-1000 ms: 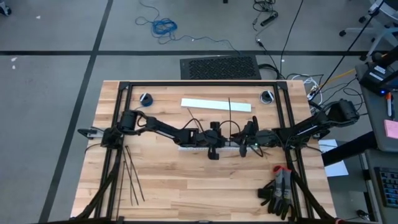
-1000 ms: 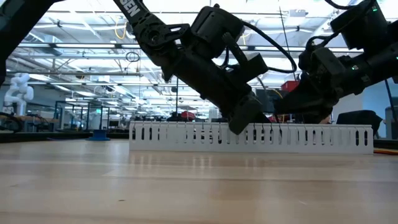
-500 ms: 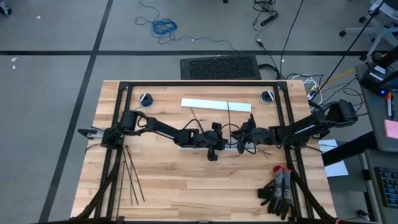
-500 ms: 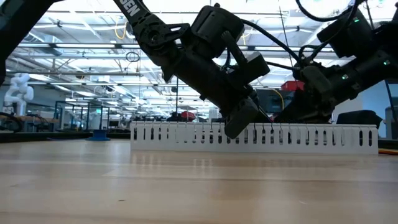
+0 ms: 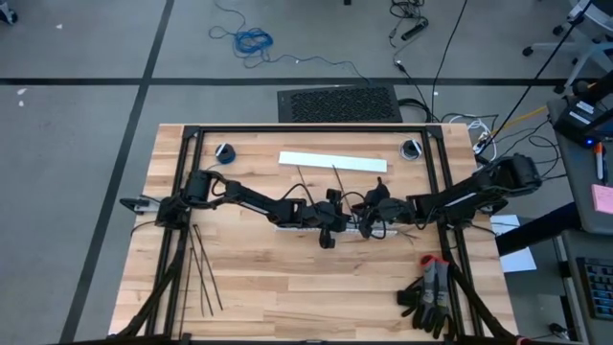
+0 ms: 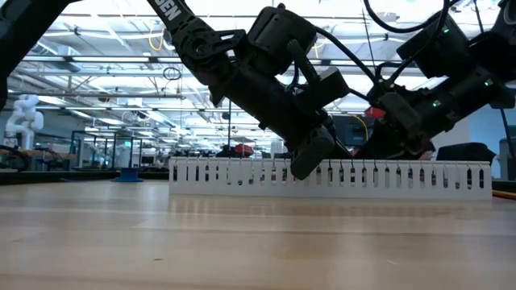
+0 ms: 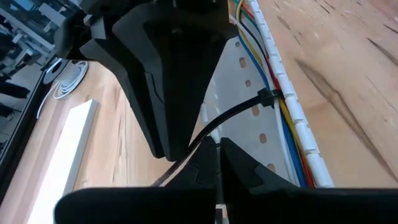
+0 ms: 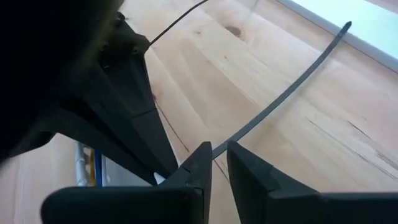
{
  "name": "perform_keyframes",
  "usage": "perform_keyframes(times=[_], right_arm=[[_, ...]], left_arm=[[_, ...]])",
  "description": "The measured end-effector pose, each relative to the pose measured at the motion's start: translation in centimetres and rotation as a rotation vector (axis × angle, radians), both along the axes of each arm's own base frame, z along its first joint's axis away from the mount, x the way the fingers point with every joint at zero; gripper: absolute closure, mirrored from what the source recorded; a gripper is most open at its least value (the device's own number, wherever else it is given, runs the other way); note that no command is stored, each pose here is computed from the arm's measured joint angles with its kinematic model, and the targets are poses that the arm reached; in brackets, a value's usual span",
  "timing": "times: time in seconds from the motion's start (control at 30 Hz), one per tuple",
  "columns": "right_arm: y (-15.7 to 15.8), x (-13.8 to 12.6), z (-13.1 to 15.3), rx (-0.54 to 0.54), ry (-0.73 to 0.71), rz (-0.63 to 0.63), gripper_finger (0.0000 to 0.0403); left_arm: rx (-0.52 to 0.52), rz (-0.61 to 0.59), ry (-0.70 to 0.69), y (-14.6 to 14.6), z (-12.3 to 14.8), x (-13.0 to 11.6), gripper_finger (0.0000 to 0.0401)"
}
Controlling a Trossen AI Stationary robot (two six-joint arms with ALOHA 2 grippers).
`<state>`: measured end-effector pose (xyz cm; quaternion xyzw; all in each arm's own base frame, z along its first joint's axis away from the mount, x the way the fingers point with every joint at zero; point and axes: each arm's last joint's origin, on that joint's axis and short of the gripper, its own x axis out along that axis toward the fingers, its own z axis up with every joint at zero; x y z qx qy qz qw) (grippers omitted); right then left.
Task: Ziptie cables
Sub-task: Put the colored ziptied cables into the white cable duct
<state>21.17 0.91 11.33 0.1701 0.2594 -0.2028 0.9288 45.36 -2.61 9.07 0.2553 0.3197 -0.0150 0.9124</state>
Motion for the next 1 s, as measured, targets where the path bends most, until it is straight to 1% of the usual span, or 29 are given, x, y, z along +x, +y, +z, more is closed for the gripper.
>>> perform_keyframes(times=[0.27, 0.53, 0.67, 0.73, 0.87, 1.0], right_arm=[[0.0, -0.7, 0.7, -0.022, 0.023, 0.02, 0.036], [-0.1, -1.0, 2.4, -0.069, -0.055, 0.018, 0.036], [0.2, -1.1, 2.9, -0.039, -0.088, 0.049, 0.036], [0.7, -1.2, 2.8, -0.012, -0.072, 0.061, 0.036], [1.6, -1.8, 2.1, 0.021, -0.014, 0.046, 0.036], [2.8, -2.0, 2.1, 0.047, -0.021, 0.068, 0.036]], left_arm=[[-0.003, 0.004, -0.001, 0.0, 0.0, 0.0, 0.0396], [-0.003, 0.007, -0.001, 0.0, 0.0, 0.0, 0.0396], [-0.002, 0.008, -0.001, 0.0, 0.0, 0.0, 0.0396], [-0.001, 0.008, -0.001, 0.0, 0.0, 0.0, 0.0396], [-0.001, 0.008, -0.001, 0.0, 0.0, 0.0, 0.0396], [0.008, 0.007, 0.005, 0.0, -0.5, 0.0, 0.0396]])
